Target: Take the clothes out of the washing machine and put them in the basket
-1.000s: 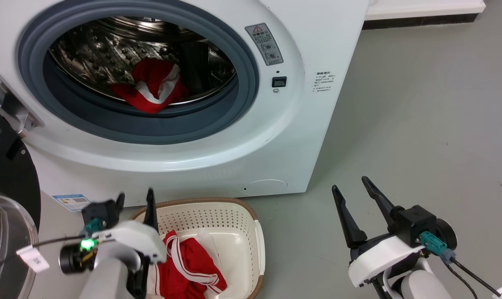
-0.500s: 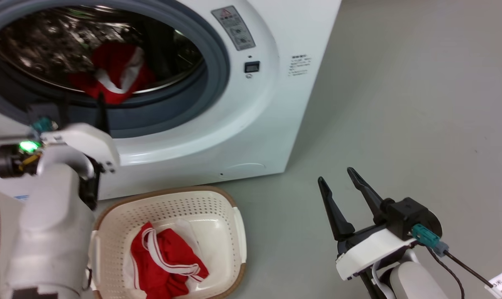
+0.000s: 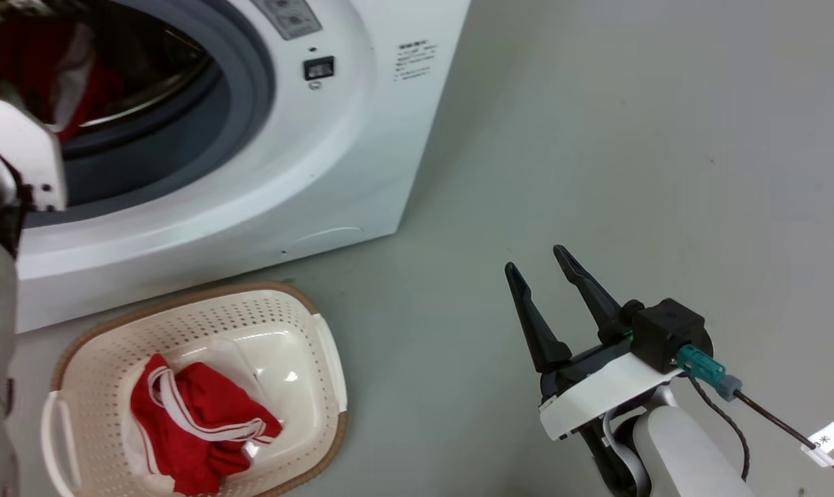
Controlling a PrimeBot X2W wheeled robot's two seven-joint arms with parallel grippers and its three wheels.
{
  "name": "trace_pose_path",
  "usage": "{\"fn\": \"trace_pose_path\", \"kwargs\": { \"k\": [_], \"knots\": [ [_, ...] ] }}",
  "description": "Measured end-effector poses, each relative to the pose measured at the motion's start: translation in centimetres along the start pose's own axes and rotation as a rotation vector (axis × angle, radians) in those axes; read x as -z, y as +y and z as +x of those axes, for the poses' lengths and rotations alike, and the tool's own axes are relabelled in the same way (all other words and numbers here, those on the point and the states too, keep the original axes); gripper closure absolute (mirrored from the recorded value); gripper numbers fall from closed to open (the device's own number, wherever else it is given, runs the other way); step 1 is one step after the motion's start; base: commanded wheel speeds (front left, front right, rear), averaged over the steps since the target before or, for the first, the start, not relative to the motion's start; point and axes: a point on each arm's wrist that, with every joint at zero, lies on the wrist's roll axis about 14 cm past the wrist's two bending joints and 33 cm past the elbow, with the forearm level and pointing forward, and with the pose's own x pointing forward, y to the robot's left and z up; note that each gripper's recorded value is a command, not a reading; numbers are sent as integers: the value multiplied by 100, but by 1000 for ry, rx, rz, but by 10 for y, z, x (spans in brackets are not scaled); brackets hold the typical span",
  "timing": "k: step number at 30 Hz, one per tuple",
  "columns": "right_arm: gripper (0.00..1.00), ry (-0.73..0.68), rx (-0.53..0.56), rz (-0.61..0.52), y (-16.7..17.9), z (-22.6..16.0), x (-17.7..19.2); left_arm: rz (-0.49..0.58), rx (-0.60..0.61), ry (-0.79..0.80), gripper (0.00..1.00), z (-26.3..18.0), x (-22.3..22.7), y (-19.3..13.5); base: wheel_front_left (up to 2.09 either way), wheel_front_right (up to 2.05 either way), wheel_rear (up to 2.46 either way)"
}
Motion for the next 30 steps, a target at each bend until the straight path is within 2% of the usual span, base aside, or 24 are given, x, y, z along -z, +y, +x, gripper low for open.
{"fn": "trace_pose_path", "kwargs": {
  "k": [5,10,14,15,16,17,18,19,25,27,30],
  "knots": [
    [0,19,36,14,-11,-2,6,120,23,157,0,21,30,-2,0,0,0],
    [0,38,56,20,-17,-2,12,170,30,284,0,36,53,-3,0,0,0],
    [0,41,63,17,-20,0,13,167,38,409,0,39,73,-8,0,0,0],
    [0,43,64,18,-20,0,13,158,36,430,4,40,73,-8,0,0,0],
    [0,45,64,19,-20,0,14,152,35,452,53,40,74,-8,0,0,0],
    [0,45,65,18,-21,0,14,146,35,475,67,39,76,-9,0,0,0],
    [0,44,63,18,-20,1,14,140,36,492,95,39,77,-10,0,0,0],
    [0,43,62,18,-20,1,13,138,37,510,100,38,78,-11,0,0,0],
    [0,38,56,20,-18,0,11,120,28,544,100,34,77,-11,0,0,0],
    [0,34,57,19,-18,0,10,119,17,476,100,36,67,-10,0,0,0],
    [0,25,59,16,-19,-1,7,123,0,272,100,41,31,-9,0,0,0]
  ]
}}
